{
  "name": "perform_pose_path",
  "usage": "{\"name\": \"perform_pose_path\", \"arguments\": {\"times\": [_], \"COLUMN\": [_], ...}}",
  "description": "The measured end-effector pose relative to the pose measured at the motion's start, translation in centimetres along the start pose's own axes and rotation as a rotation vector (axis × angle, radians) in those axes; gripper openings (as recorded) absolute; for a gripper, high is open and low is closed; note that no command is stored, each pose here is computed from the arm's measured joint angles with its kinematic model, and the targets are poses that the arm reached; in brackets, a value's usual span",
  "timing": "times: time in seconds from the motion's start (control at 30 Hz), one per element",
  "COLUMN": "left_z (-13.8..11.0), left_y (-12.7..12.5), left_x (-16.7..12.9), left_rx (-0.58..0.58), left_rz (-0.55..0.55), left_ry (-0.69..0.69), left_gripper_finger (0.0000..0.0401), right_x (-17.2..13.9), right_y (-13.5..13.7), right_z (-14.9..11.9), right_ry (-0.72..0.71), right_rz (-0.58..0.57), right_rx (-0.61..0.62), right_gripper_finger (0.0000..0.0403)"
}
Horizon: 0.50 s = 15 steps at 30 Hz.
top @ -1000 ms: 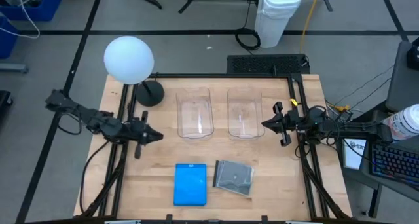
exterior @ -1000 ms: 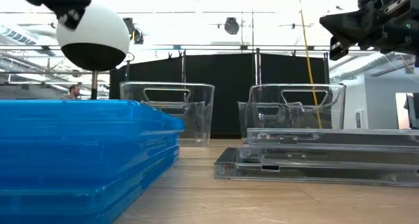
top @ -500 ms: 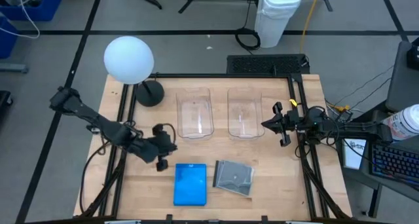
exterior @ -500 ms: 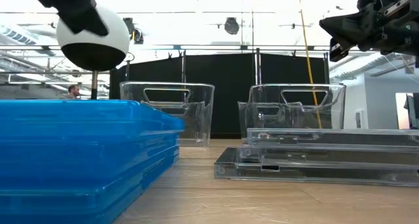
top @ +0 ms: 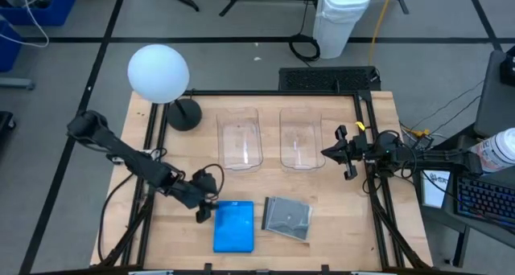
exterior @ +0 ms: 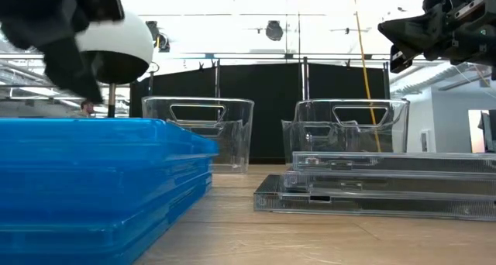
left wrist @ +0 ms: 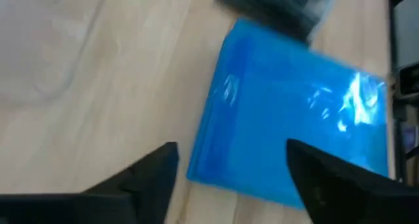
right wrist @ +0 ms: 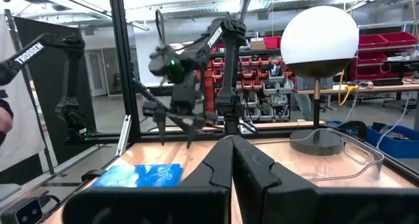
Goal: Pick & place jewel cases by type
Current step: Put the blue cd case into the left transparent bin
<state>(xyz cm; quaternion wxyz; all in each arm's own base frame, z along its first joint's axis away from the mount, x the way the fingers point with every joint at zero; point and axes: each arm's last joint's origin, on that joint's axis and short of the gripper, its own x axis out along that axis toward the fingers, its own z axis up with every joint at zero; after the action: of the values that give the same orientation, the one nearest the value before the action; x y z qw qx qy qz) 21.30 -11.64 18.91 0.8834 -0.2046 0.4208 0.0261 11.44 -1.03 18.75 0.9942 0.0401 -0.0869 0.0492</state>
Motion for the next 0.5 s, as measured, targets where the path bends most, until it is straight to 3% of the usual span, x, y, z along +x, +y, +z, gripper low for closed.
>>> {"name": "perform_pose_path", "arguments": {"times": [0.2,0.5], "left_z": [-0.3,-0.9], "left_y": [0.5,1.4], "left_x": [1.2,3.5], "left_rx": [0.005,0.031], "left_rz": [-0.028,0.025], "left_ry": [0.052,0.144], "left_gripper_finger": [0.0361,0.0347], "right_x": [0.0,0.0], "right_y": [0.0,0.0], "right_z": [0.0,0.0], "right_ry": [0.0,0.0], "right_rz": [0.0,0.0], "right_rx": [0.0,0.0], "right_gripper_finger": [0.0,0.0]}}
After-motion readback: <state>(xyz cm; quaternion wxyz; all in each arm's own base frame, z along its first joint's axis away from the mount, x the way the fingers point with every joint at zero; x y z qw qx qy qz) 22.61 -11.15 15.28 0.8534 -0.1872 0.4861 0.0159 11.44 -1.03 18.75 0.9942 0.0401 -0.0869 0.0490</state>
